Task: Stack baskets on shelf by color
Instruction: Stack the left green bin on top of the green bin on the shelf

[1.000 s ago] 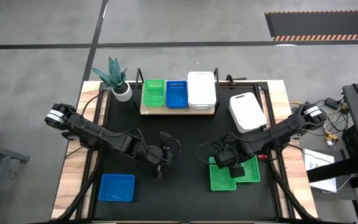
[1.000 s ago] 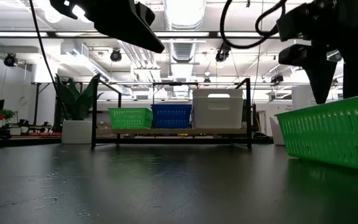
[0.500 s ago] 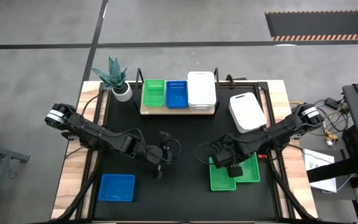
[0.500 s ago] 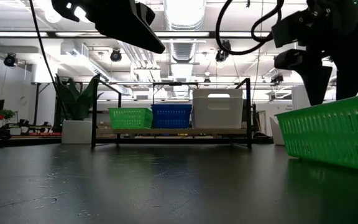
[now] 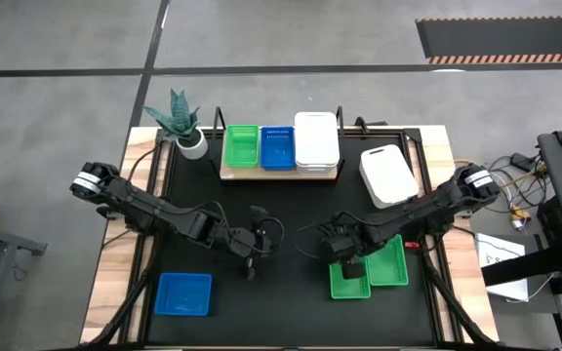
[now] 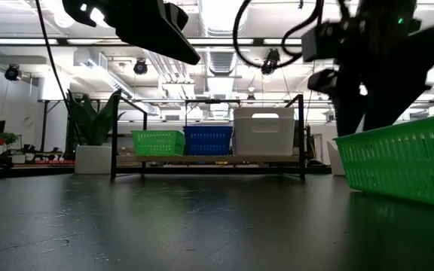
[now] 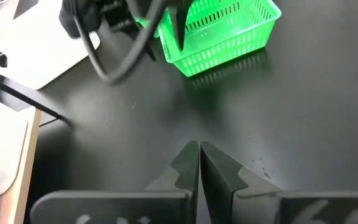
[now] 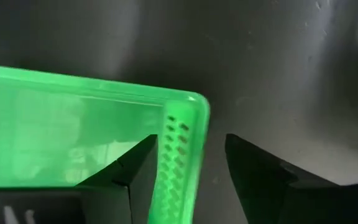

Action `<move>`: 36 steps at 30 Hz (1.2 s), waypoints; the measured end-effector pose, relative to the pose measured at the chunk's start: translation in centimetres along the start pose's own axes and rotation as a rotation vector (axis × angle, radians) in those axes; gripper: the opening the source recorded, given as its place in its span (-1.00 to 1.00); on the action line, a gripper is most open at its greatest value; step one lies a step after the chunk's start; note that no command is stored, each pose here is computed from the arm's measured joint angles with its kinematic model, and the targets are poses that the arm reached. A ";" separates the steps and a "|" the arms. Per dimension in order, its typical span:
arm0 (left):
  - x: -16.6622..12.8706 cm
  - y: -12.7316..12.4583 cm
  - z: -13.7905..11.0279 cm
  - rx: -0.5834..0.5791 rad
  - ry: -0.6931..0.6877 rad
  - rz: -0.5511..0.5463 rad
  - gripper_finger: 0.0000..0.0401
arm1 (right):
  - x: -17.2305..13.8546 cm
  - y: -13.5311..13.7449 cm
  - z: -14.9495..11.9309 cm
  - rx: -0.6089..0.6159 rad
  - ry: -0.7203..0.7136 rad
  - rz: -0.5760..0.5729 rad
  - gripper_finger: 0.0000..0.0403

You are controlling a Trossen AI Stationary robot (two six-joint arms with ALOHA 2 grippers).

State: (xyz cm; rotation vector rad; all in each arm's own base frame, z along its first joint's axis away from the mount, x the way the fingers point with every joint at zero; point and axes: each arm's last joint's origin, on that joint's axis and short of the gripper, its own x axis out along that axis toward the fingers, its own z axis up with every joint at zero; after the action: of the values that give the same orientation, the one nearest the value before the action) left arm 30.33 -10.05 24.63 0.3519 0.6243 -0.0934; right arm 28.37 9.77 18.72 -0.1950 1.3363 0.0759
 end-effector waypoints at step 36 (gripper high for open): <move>-4.4 1.7 1.0 -0.011 -0.061 0.095 -1.00 | 2.1 -9.8 5.9 0.126 -0.513 -0.171 -0.66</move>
State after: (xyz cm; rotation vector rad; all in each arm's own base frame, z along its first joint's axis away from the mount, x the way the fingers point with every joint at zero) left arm 27.62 -8.86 28.47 0.3661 0.5470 -0.0093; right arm 36.13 1.15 18.90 -0.1680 0.8066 -0.0977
